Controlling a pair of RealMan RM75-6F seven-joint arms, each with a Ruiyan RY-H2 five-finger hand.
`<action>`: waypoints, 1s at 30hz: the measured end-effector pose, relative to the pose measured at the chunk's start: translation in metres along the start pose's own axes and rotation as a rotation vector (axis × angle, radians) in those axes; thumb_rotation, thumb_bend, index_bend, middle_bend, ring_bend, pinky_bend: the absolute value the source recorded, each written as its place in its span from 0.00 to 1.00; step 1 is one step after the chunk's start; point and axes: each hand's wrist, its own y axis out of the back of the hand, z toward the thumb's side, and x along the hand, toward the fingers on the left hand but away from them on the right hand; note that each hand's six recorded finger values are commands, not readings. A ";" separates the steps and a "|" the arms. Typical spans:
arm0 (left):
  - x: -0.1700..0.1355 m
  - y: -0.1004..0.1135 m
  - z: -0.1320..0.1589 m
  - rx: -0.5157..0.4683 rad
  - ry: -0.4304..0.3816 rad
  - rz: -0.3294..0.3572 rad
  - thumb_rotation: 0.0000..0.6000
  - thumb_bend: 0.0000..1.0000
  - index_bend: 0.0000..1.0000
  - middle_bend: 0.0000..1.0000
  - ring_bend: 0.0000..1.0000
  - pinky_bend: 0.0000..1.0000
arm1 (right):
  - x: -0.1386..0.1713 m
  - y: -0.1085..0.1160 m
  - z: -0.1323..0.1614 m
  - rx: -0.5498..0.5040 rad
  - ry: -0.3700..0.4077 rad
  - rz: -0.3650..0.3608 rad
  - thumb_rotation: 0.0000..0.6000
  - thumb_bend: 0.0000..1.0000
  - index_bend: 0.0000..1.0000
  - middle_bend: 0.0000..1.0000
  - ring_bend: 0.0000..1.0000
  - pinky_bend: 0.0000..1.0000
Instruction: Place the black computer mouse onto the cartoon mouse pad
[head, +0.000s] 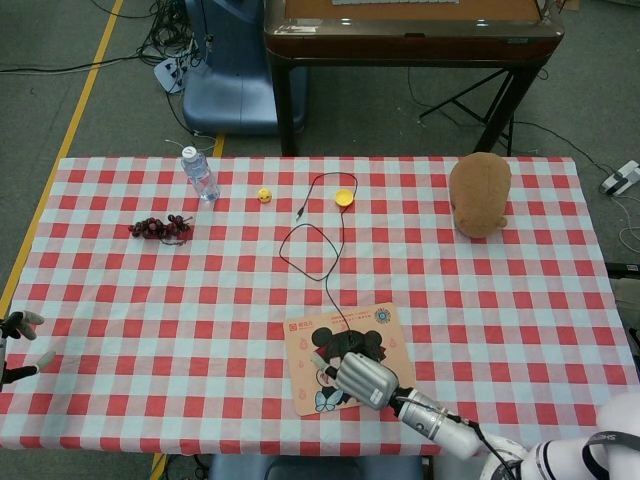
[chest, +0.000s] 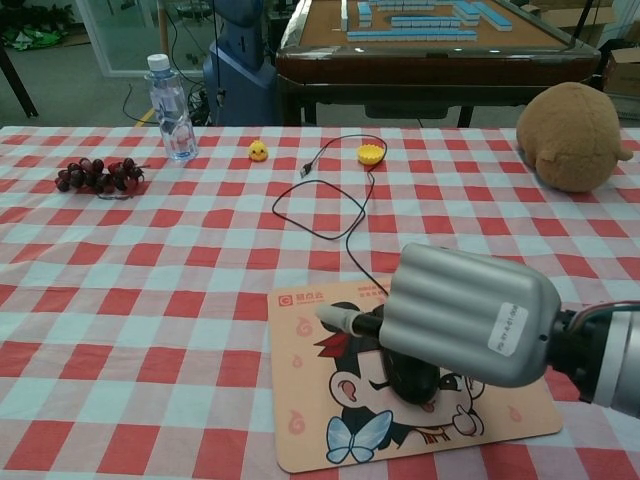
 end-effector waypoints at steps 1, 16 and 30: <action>0.000 0.000 0.000 0.001 0.000 -0.001 1.00 0.10 0.52 0.53 0.49 0.64 | 0.002 0.000 -0.002 -0.003 -0.006 0.001 1.00 0.00 0.07 0.99 0.92 1.00; -0.003 -0.005 0.013 0.010 -0.053 -0.006 1.00 0.10 0.52 0.53 0.49 0.64 | 0.058 -0.006 -0.056 -0.161 -0.230 0.105 1.00 0.00 0.26 0.68 0.70 0.97; -0.010 -0.011 0.034 -0.035 -0.144 -0.037 1.00 0.10 0.52 0.53 0.49 0.64 | 0.131 -0.034 -0.101 -0.568 -0.555 0.065 1.00 0.04 0.34 0.62 0.54 0.71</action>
